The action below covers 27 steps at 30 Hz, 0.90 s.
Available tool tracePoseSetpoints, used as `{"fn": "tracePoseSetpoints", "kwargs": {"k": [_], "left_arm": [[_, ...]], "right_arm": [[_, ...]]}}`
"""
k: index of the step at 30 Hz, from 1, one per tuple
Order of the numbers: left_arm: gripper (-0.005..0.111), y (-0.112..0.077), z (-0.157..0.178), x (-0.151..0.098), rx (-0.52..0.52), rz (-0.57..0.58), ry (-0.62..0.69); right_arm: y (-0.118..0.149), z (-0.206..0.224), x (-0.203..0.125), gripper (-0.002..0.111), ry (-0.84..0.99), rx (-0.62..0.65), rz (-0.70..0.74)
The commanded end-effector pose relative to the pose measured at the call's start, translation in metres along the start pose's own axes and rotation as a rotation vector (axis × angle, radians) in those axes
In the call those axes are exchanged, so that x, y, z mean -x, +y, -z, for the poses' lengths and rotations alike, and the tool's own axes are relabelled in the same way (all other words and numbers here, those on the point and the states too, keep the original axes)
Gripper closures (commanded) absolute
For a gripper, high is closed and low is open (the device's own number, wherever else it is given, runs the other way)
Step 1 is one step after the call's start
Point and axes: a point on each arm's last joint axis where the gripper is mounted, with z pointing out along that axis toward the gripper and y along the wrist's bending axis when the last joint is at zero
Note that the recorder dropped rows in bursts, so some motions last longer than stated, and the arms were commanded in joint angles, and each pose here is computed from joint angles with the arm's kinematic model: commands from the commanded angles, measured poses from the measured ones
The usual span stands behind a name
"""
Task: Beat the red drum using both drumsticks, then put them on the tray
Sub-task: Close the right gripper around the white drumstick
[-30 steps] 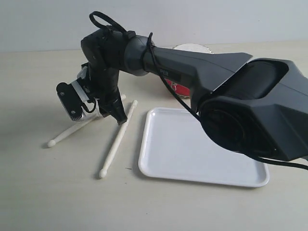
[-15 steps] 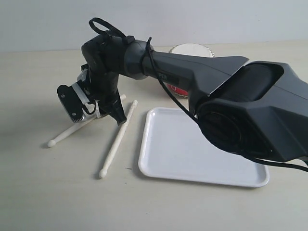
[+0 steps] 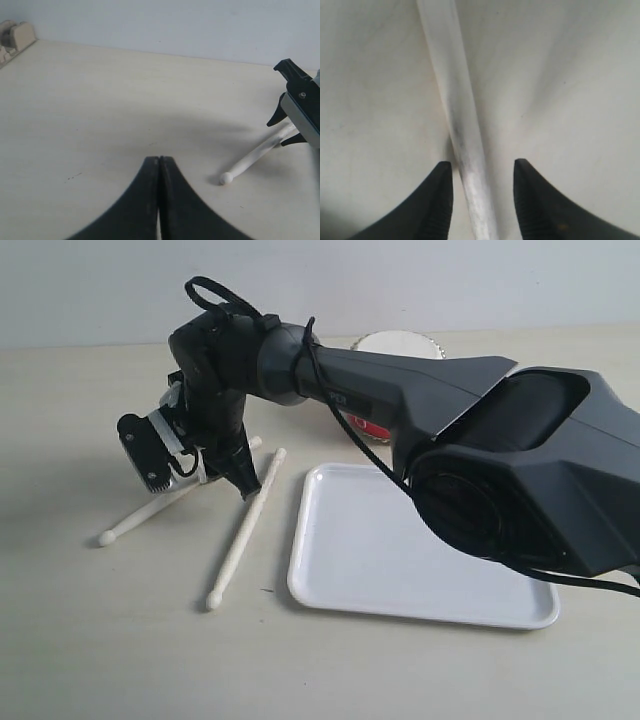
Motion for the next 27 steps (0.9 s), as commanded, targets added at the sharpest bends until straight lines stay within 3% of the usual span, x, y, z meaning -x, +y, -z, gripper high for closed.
{"fn": "tracePoseSetpoints", "kwargs": {"k": [1,27], "left_arm": [[0.107,-0.0002,0.0001,-0.0004,-0.005,0.003,-0.009],[0.107,-0.0002,0.0001,-0.0004,-0.005,0.003,-0.009]], "right_arm": [[-0.0036,0.0037,-0.0009,0.070,0.000,-0.021,-0.005],[0.0004,0.0037,-0.0018,0.070,0.011,0.023,-0.005]]}}
